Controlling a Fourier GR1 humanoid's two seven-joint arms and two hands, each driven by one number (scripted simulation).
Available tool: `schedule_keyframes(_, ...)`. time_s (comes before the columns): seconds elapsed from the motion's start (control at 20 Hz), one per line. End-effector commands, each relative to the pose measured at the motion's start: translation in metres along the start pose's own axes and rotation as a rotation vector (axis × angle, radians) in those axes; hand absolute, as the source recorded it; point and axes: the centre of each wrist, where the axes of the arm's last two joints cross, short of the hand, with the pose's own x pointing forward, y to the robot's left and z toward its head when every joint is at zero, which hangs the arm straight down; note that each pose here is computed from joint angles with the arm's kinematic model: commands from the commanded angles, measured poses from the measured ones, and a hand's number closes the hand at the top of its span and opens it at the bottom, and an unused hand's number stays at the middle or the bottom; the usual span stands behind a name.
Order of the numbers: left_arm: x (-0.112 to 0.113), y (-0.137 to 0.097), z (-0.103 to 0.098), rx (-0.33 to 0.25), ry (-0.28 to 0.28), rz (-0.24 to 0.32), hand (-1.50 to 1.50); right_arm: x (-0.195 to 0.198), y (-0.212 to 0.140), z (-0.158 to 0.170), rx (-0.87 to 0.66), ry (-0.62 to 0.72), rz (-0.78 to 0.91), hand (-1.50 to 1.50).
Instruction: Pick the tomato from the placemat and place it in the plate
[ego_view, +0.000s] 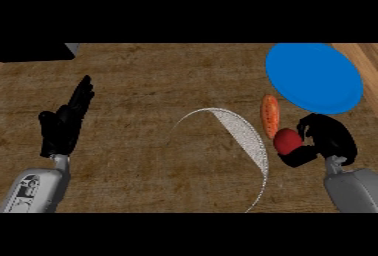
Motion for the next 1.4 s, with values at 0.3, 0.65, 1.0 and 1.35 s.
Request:
schedule_keyframes(0.3, -0.003, -0.004, 0.005, 0.002, 0.008, 0.026, 0.00, -0.175, -0.158, -0.002, -0.438, -0.115, -0.072, 1.50)
schedule_keyframes(0.65, 0.006, -0.017, -0.002, -0.056, -0.037, 0.009, 0.00, -0.232, -0.199, 0.001, -0.579, -0.388, -0.203, 1.50)
schedule_keyframes(1.0, 0.009, -0.021, -0.008, -0.071, -0.054, -0.008, 0.00, -0.231, -0.207, -0.031, -0.462, -0.476, -0.320, 1.50)
schedule_keyframes(1.35, 0.011, -0.044, -0.005, -0.094, -0.045, 0.010, 0.00, -0.166, -0.191, -0.080, -0.363, -0.497, -0.330, 1.50)
